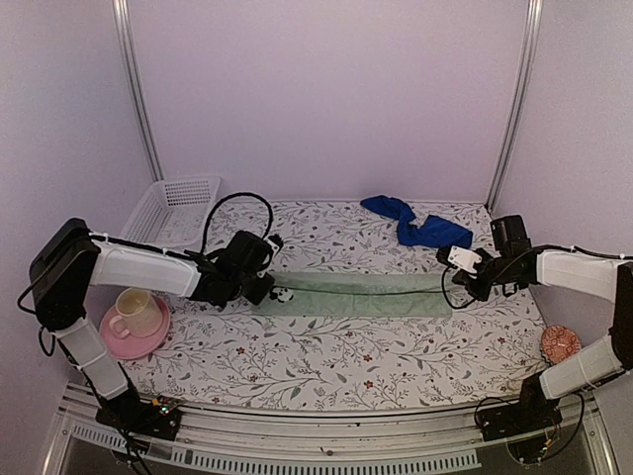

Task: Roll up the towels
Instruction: Fold the towel at the center of the board.

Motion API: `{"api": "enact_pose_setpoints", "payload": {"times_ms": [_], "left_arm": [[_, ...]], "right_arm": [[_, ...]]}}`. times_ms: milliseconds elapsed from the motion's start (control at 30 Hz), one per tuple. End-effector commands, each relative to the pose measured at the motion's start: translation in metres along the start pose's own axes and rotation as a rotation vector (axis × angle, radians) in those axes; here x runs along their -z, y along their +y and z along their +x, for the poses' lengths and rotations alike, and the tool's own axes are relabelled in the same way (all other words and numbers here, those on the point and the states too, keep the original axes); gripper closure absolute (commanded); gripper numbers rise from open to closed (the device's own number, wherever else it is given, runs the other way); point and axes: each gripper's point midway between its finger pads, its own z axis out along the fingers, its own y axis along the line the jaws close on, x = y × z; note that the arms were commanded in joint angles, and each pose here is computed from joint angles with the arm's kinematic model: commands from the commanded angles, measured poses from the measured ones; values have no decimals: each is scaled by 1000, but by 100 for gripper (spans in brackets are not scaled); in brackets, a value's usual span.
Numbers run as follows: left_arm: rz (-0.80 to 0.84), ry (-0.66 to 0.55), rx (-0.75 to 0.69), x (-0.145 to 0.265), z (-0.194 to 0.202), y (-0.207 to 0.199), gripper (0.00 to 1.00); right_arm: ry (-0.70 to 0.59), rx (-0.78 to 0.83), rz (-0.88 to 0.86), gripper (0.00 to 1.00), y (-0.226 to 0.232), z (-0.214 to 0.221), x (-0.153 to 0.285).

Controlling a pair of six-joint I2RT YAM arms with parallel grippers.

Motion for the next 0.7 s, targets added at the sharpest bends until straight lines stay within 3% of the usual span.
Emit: {"api": "enact_pose_setpoints", "payload": {"times_ms": [0,667], "left_arm": [[-12,-6,31,12,3,4,100],[93,69,6,13,28,-24,100]], "right_arm": [[-52,29,-35,98,12,-6,9],[25,92,-138,96,46,25,-3]]}}
